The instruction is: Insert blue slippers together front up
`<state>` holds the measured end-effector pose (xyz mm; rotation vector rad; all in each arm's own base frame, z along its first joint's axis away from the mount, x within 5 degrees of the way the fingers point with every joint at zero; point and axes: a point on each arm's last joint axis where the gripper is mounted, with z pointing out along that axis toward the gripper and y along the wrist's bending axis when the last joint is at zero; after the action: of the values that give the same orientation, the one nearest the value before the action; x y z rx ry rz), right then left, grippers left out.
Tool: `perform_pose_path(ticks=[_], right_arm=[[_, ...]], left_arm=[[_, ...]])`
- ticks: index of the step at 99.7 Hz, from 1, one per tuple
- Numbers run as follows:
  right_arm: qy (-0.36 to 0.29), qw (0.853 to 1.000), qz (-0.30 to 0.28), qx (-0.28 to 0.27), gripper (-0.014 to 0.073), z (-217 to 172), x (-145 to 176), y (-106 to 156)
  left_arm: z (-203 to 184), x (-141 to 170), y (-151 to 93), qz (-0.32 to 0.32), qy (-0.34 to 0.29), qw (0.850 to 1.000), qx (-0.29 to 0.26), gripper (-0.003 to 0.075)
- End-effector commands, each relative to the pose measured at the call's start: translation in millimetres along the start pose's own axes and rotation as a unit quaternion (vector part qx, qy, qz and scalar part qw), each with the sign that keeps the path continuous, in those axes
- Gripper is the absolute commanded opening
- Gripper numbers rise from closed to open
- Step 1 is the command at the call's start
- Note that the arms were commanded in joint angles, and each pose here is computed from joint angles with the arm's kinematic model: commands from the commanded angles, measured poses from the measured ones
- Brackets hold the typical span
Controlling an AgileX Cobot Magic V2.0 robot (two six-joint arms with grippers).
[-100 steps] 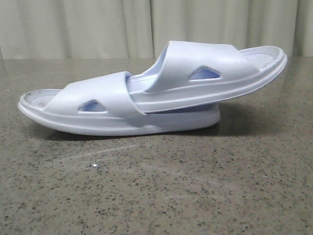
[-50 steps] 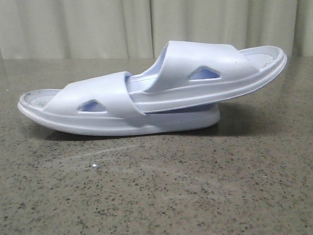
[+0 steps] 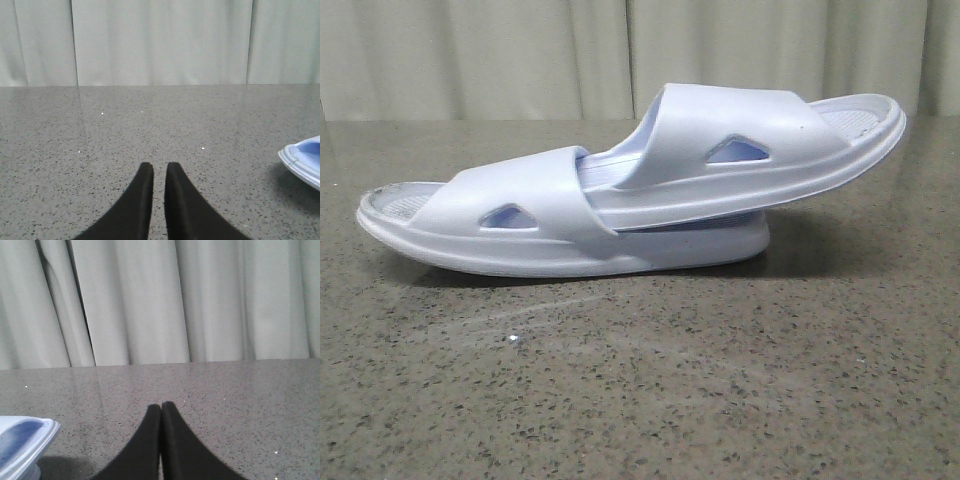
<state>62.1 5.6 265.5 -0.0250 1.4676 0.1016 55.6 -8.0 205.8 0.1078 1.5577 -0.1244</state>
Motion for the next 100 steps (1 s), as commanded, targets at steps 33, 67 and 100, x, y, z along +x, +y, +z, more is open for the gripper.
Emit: perform_pose_path(ticks=[33,67,100], right_arm=[[-0.033,0.999,-0.018,0.019,-0.0107,0.1,-12.1,-3.1],[-0.037,0.999,-0.022,0.008,-0.0107,2.2,21.6,-2.9],[-0.002,1.0,0.007,0.008,-0.0107,-0.1,54.2,-4.1]], left_arm=[[-2.4,-5.9,-1.1,-0.009,-0.05,0.999,0.007,0.0016],[-2.4,-5.9,-1.1,-0.009,-0.05,0.999,0.007,0.0016],[-2.4,-5.9,-1.1,-0.009,-0.05,0.999,0.007,0.0016]])
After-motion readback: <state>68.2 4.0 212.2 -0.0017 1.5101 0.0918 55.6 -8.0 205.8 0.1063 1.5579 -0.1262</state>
